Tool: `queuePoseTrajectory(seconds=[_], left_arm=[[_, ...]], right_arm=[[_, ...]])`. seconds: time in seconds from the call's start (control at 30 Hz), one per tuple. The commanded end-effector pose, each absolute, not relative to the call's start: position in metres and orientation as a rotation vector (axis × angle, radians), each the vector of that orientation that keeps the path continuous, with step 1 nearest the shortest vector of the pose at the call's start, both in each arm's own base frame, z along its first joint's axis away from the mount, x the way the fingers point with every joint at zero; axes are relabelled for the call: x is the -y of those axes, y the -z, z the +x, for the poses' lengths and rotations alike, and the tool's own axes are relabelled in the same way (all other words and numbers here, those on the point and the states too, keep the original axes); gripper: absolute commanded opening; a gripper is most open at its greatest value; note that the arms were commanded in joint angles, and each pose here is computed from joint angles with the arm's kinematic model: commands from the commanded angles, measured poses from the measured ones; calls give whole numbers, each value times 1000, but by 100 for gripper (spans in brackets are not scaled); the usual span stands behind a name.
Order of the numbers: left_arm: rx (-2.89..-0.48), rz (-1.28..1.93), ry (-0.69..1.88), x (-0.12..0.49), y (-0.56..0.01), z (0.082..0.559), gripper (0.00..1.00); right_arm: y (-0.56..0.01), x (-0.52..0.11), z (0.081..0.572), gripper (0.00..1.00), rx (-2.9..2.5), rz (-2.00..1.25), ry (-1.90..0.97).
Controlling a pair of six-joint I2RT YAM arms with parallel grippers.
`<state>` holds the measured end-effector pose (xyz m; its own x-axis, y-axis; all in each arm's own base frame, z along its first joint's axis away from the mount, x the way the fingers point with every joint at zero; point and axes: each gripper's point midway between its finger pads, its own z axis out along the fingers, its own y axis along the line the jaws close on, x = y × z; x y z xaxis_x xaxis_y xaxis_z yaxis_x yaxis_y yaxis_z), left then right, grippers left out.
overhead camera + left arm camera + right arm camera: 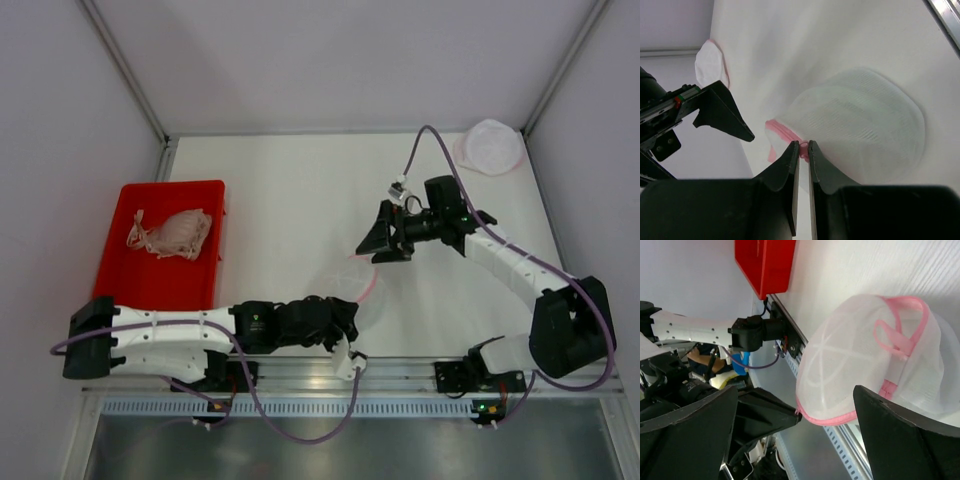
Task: Place the bra in the laundry bag and zip it closed
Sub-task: Zip the zipper on the laundry bag.
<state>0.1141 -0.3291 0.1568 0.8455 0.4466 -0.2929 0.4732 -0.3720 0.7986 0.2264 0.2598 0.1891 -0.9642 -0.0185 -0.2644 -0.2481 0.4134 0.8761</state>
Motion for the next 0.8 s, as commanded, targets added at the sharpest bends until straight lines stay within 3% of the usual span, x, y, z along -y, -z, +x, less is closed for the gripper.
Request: queuePoseTrajectory(seconds=[0.0,0.1,0.27,0.47,0.7,0.77], left_arm=[[-696,1914,12,338,-176,125,0],[-698,1892,0,342,-181,130,0],[-744,1864,-22,350,-187,142,0],[-749,1820,-30,358,-200,151,0],[-748,1816,-21,361,-202,151,0],[-747,1816,-22,361,-201,151,0]], right_arm=[[-202,-250,209,99,-2441,-304,-1546],[-199,-253,191,97,-2468,-327,-1592],[-191,-262,165,80,-2517,-363,-1642],[-178,-269,154,72,-2571,-398,-1680],[-175,-274,160,49,-2579,-426,-1664],[-175,-276,163,34,-2580,-437,-1653]])
